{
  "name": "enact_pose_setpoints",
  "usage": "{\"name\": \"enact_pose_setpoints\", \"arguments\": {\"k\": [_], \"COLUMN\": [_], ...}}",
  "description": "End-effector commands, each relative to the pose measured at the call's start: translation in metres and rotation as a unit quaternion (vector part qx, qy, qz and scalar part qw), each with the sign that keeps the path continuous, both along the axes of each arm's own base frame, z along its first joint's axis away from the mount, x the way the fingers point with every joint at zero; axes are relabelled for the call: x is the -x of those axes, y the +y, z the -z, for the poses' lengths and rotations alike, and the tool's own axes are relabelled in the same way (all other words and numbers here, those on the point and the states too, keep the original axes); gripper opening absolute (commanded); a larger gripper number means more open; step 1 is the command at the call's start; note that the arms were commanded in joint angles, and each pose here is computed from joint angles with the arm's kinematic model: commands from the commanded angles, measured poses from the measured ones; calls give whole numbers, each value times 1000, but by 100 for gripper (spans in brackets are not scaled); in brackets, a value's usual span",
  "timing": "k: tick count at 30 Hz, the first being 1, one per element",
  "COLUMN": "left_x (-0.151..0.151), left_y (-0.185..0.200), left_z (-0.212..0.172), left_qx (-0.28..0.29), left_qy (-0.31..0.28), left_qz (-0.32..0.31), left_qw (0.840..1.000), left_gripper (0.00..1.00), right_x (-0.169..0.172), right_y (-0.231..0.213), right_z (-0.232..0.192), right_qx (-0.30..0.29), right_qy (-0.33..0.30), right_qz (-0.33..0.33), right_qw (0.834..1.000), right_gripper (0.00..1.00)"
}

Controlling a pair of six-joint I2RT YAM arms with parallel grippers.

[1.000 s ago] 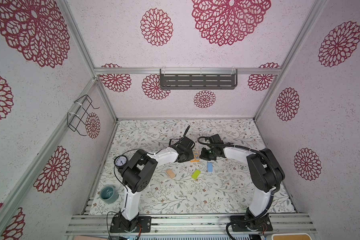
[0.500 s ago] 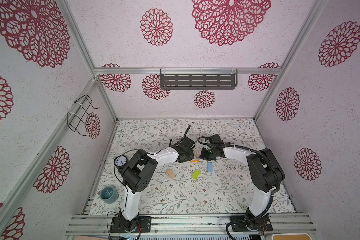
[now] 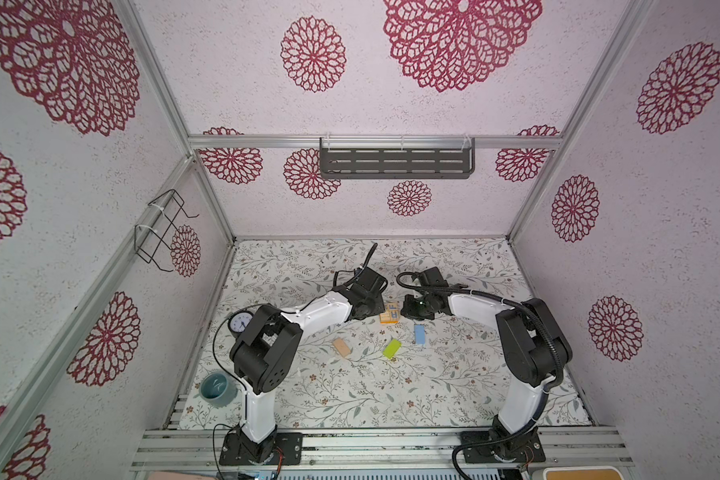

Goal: Build the wood block tower
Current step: 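Withdraw both grippers away from the stack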

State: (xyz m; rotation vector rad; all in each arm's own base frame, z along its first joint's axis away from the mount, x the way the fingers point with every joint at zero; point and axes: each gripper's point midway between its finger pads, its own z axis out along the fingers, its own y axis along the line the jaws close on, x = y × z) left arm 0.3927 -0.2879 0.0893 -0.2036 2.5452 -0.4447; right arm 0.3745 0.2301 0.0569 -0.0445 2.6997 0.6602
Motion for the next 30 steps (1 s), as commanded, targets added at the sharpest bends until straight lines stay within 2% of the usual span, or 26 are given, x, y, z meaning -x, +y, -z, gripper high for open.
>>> {"name": "enact_pose_setpoints", "arguments": {"k": [1, 6, 10, 15, 17, 22, 30], "left_x": [-4, 4, 18, 41, 51, 73, 91], "left_y": [28, 57, 75, 92, 97, 107, 119], "left_z": [-22, -42, -47, -41, -37, -30, -16], "left_qx": [-18, -26, -47, -55, -57, -60, -64], "left_qy": [-22, -38, -42, -35, -30, -26, -19], "left_qz": [-26, -45, -50, -63, -67, -76, -85], "left_qw": [999, 998, 997, 996, 996, 995, 994], "left_gripper": [25, 37, 59, 79, 82, 84, 85], "right_x": [-9, -1, 12, 33, 41, 61, 76], "right_y": [-4, -15, -22, -39, -48, -62, -61], "right_z": [-39, -48, -54, -56, -52, -31, 3], "right_qx": [-3, 9, 19, 41, 57, 79, 112], "right_qy": [-44, -51, -55, -54, -50, -29, 3], "right_qz": [9, 10, 2, 6, 13, 19, 6], "right_qw": [999, 999, 998, 998, 997, 996, 994], "right_gripper": [17, 26, 37, 50, 54, 57, 59]}}
